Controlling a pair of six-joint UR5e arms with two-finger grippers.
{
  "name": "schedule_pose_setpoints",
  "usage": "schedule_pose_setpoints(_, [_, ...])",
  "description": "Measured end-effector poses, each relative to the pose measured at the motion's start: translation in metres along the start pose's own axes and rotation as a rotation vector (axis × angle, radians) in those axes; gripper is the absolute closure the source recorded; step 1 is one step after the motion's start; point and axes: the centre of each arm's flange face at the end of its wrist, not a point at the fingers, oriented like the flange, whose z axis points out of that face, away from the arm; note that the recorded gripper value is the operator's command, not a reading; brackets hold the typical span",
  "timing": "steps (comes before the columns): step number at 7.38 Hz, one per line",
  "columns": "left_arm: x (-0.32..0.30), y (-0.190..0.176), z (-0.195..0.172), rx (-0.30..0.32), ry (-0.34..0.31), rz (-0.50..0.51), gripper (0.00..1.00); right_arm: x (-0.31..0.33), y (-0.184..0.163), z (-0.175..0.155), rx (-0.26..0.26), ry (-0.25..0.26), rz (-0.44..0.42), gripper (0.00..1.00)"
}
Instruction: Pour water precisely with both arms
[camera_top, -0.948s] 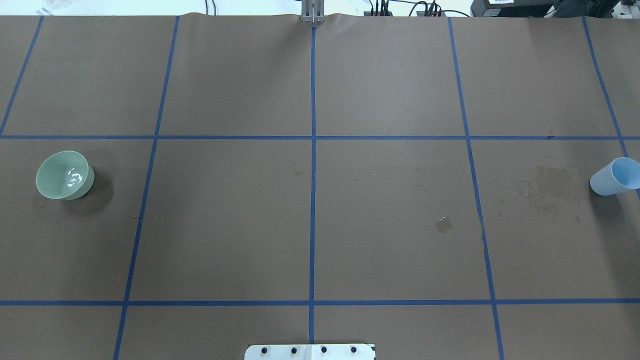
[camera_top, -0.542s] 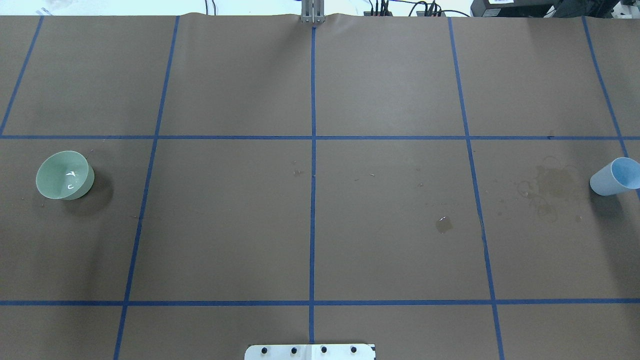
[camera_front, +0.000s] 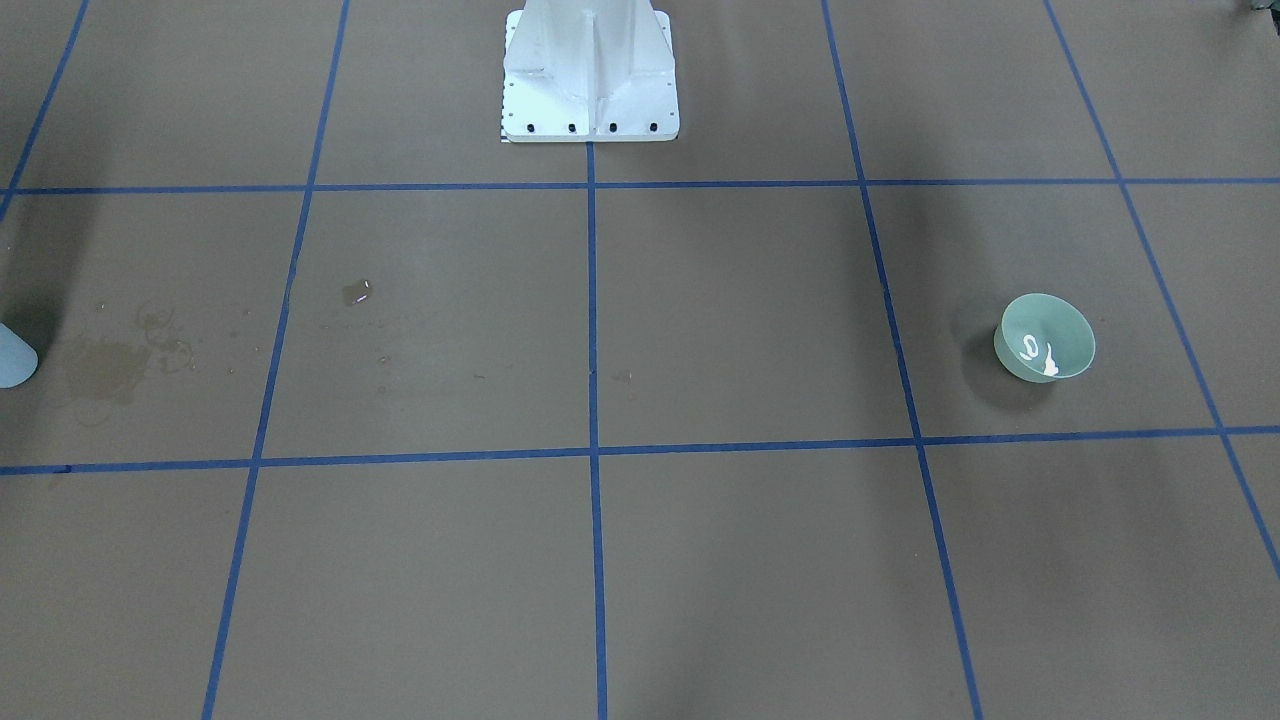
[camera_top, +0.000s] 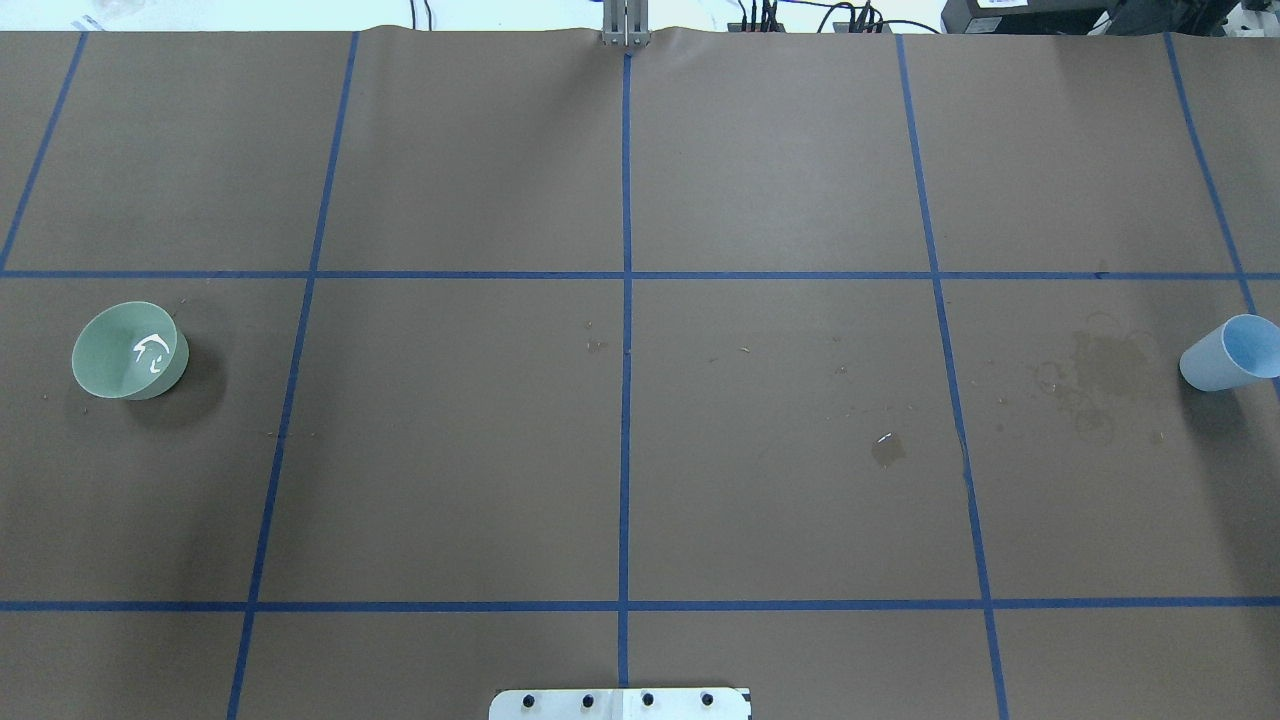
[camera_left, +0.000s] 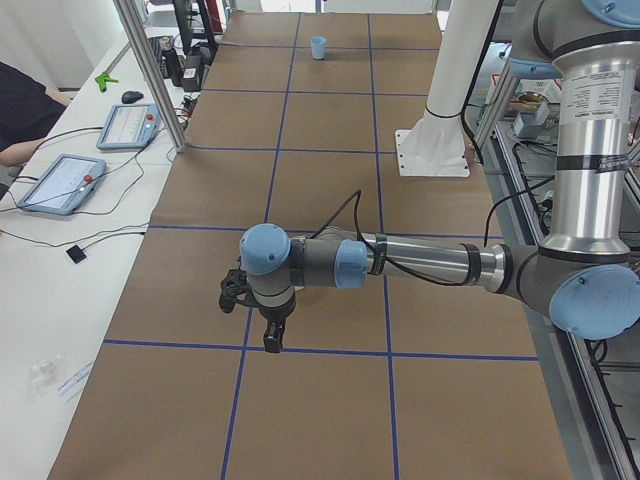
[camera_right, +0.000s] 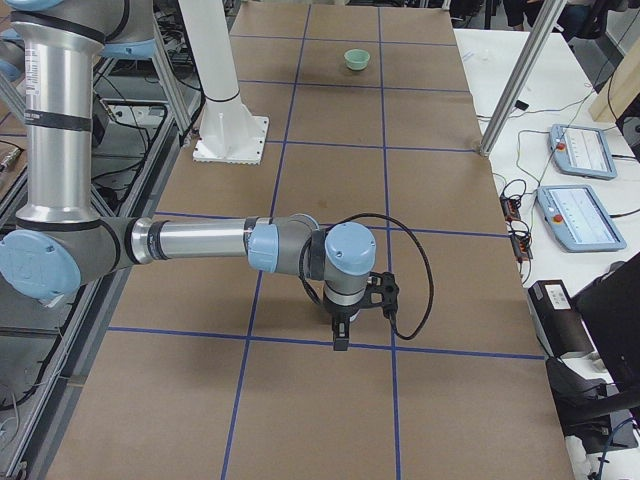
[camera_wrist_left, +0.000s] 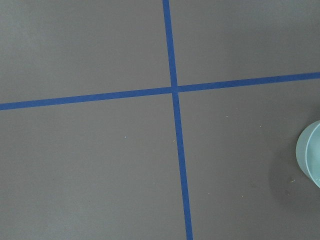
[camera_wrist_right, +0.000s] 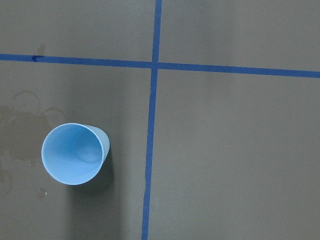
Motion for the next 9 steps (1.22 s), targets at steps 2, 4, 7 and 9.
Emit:
schedule_pose_setpoints(2, [-0.001, 0.007, 0.002, -0.009, -0.009, -0.012, 0.0, 0.005, 0.003, 0.004, -0.01, 0.001, 0.011, 0.0])
schedule_pose_setpoints(4, [-0.002, 0.008, 0.004, -0.012, -0.008, -0.015, 0.0, 0.009, 0.004, 0.008, -0.016, 0.0, 0.022, 0.0])
schedule_pose_setpoints(7, [0.001, 0.006, 0.0, -0.005, -0.006, -0.01, 0.0, 0.004, -0.004, 0.006, -0.005, -0.002, 0.044, 0.0])
schedule_pose_setpoints(9, [0.003, 0.004, -0.001, -0.003, -0.006, -0.007, 0.0, -0.003, -0.011, 0.013, -0.001, 0.001, 0.016, 0.0])
